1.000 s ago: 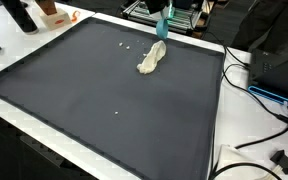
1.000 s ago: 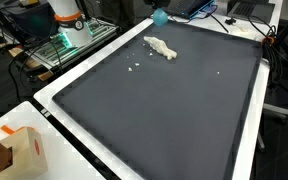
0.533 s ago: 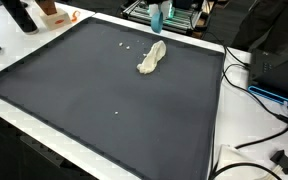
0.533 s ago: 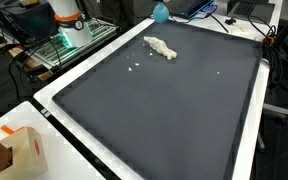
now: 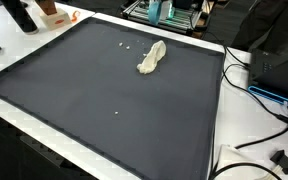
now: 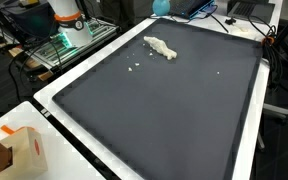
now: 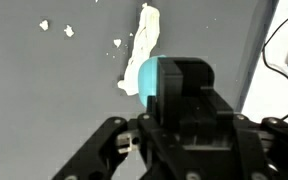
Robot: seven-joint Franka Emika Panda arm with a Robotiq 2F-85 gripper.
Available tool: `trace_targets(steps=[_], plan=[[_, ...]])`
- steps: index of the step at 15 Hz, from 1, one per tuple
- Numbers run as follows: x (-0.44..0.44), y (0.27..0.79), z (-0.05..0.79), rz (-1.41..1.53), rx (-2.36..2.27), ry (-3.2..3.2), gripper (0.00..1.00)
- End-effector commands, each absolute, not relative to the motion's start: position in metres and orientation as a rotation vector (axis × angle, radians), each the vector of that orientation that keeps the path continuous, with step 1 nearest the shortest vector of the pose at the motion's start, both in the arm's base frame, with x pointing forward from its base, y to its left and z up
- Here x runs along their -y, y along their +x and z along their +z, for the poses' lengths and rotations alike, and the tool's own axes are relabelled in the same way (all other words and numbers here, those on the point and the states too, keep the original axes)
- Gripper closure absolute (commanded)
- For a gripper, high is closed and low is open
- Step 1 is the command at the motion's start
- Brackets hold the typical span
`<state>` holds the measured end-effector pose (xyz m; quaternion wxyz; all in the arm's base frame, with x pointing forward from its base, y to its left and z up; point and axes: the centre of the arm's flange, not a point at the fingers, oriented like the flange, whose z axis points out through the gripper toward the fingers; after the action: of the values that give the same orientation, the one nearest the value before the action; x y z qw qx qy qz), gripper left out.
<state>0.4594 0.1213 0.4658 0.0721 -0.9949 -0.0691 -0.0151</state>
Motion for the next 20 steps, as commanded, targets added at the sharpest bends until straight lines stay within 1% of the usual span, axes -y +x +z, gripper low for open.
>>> trace_targets(steps=[1,8,9,10,17,18,20], plan=[[-0.131,0.459,0.484,-0.027,0.214,-3.054,0.75],[-0.142,0.458,0.504,0.006,0.282,-3.097,0.75],[-0.138,0.459,0.496,-0.02,0.265,-3.065,0.75],[-0.139,0.459,0.498,-0.023,0.269,-3.065,0.5],[-0.139,0.46,0.496,-0.017,0.267,-3.064,0.5],[-0.134,0.463,0.491,0.006,0.253,-3.052,0.75],[-0.112,0.471,0.478,0.038,0.28,-2.957,0.75]])
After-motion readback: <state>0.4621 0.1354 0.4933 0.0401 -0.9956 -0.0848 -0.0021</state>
